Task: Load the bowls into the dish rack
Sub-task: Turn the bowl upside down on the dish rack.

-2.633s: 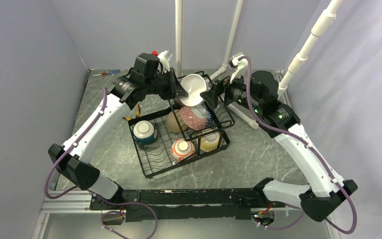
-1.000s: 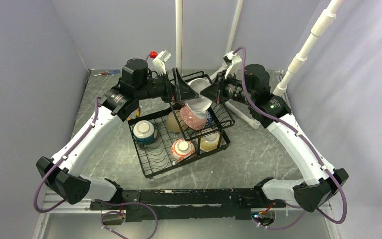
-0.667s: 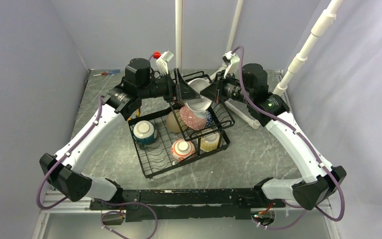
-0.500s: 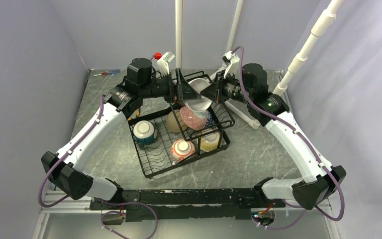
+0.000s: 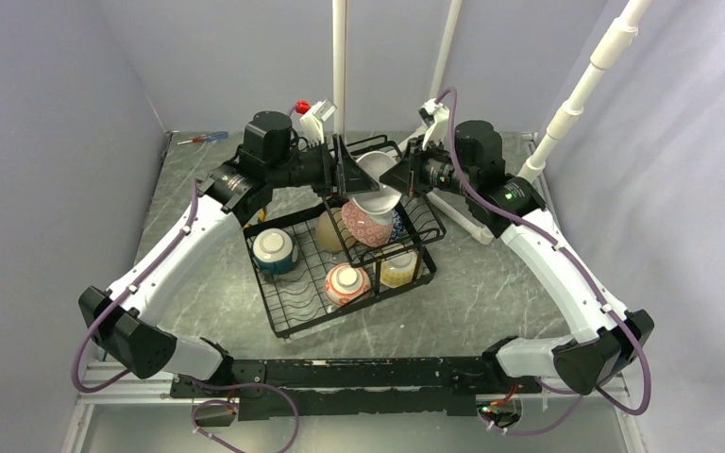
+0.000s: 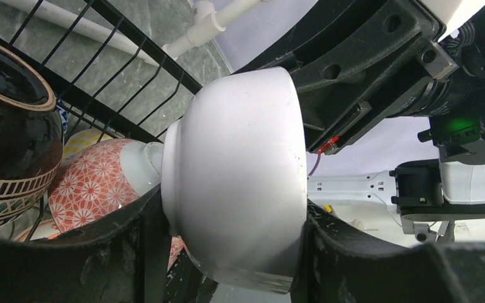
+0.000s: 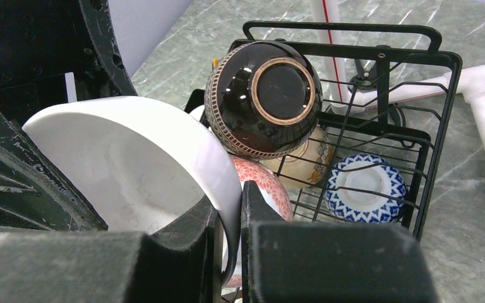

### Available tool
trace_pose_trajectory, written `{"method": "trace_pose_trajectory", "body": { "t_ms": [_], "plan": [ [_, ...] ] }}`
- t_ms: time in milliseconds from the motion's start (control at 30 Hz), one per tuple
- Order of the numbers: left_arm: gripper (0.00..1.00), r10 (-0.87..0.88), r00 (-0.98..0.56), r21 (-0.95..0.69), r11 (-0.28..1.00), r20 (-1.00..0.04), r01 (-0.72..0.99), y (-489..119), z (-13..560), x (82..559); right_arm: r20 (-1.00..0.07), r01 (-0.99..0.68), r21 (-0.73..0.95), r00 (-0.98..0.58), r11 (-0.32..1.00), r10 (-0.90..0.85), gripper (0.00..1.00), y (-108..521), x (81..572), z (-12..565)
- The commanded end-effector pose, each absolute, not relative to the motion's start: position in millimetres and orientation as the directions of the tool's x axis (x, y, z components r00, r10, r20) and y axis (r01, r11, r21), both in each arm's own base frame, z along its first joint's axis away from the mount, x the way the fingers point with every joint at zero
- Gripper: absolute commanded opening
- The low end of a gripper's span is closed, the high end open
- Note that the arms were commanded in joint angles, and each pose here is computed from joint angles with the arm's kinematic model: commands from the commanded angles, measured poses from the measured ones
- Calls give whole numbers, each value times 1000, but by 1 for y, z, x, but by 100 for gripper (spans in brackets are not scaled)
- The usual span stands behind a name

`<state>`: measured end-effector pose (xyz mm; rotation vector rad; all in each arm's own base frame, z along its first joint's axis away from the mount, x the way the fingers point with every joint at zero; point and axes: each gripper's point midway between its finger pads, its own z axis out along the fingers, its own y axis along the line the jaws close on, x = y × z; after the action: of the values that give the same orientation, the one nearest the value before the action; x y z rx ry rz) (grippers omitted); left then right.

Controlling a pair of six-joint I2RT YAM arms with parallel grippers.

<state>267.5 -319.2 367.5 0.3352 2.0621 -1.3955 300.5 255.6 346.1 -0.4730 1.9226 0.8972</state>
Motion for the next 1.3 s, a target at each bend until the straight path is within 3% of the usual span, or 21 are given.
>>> {"method": "trace_pose_trajectory", "body": {
  "t_ms": [0, 133, 233, 600, 933, 1100, 1267],
  "plan": [
    [28, -178, -750, -739, 417, -637, 529, -314, 382, 270, -912, -692, 374, -396, 617, 108, 13, 259, 303, 386],
    [17, -217, -726, -728, 444, -653, 522, -304, 387, 275, -911, -697, 378, -396, 609, 114, 32, 259, 302, 387],
    [14, -244, -698, -711, 471, -673, 522, -295, 391, 277, -912, -710, 381, -394, 592, 114, 46, 261, 300, 389],
    [10, -314, -578, -632, 588, -754, 505, -256, 399, 277, -912, -736, 388, -393, 555, 116, 75, 266, 297, 389],
    [10, -307, -456, -499, 772, -836, 394, -197, 378, 267, -905, -722, 401, -409, 563, 120, 86, 263, 302, 380],
    [3, -235, -473, -412, 855, -849, 315, -169, 343, 256, -900, -713, 406, -419, 572, 118, 87, 259, 304, 374],
    [3, -154, -512, -317, 915, -845, 249, -147, 306, 249, -897, -701, 410, -427, 583, 117, 87, 255, 307, 368]
  ]
}}
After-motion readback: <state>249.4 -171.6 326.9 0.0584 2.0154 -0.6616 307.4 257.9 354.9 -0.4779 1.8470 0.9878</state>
